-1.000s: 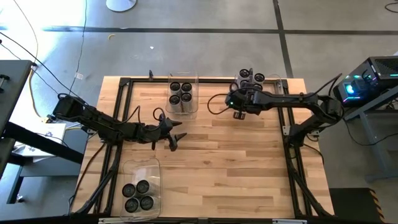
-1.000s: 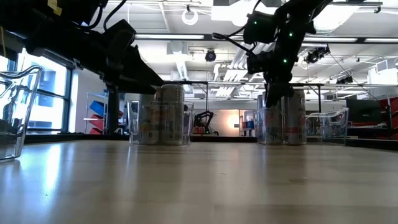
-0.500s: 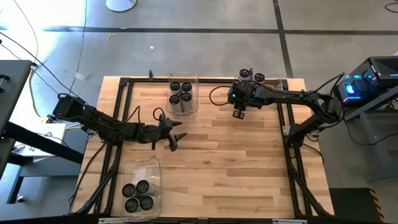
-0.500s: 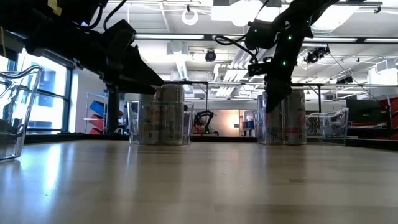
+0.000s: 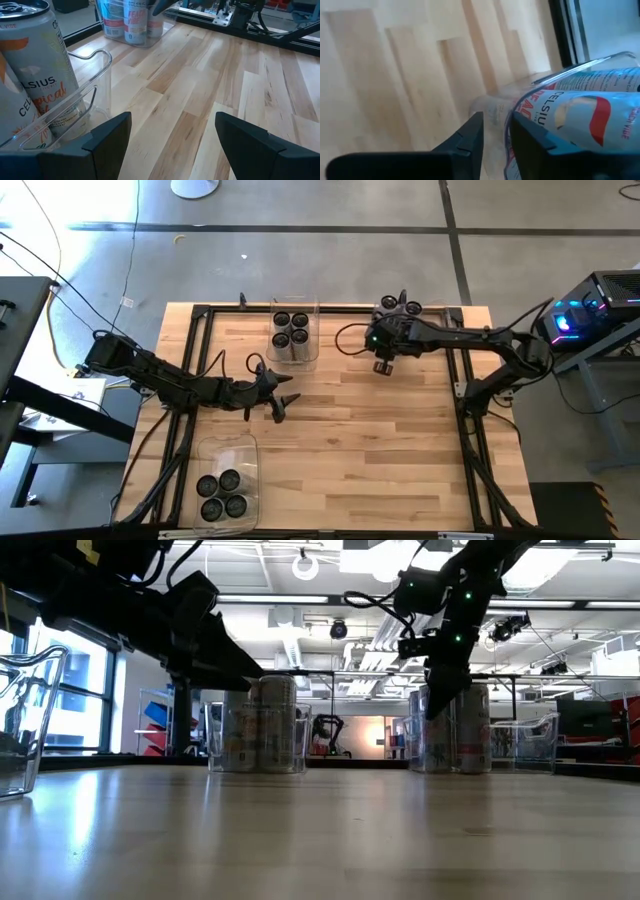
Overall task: Sort soda cans
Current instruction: Adjust the top left and right transparent bins
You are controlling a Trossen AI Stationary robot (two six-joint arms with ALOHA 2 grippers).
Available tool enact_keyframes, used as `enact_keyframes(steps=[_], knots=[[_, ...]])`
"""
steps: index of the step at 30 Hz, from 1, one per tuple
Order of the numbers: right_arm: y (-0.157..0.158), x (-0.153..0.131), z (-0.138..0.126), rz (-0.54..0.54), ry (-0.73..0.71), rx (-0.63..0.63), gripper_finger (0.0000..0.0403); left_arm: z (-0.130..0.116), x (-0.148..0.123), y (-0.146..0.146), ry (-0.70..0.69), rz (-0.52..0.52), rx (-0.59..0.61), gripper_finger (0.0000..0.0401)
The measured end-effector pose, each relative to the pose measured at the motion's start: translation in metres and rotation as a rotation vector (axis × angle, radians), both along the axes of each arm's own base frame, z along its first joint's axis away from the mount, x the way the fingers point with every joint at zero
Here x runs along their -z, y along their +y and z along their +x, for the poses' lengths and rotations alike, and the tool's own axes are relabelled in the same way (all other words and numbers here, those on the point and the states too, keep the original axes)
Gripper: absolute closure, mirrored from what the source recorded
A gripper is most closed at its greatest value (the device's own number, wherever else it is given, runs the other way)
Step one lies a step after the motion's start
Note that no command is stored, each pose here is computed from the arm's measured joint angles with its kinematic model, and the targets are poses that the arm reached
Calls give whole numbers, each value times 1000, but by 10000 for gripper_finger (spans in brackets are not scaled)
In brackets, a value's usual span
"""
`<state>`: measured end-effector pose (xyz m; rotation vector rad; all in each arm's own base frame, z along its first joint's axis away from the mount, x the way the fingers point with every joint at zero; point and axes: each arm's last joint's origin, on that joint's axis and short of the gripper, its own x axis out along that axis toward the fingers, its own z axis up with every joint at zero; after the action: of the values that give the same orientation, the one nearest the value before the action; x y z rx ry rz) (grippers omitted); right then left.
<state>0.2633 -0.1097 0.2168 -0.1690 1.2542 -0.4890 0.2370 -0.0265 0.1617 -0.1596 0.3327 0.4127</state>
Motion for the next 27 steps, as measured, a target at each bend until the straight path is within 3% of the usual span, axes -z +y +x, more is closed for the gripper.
enact_keyframes(steps=[17, 27], knots=[[57, 0, 19, 101, -67, -169, 354, 0, 0, 0, -4, -1, 0, 119], [103, -1, 30, 184, -125, -445, 355, 0, 0, 0, -4, -1, 0, 119]])
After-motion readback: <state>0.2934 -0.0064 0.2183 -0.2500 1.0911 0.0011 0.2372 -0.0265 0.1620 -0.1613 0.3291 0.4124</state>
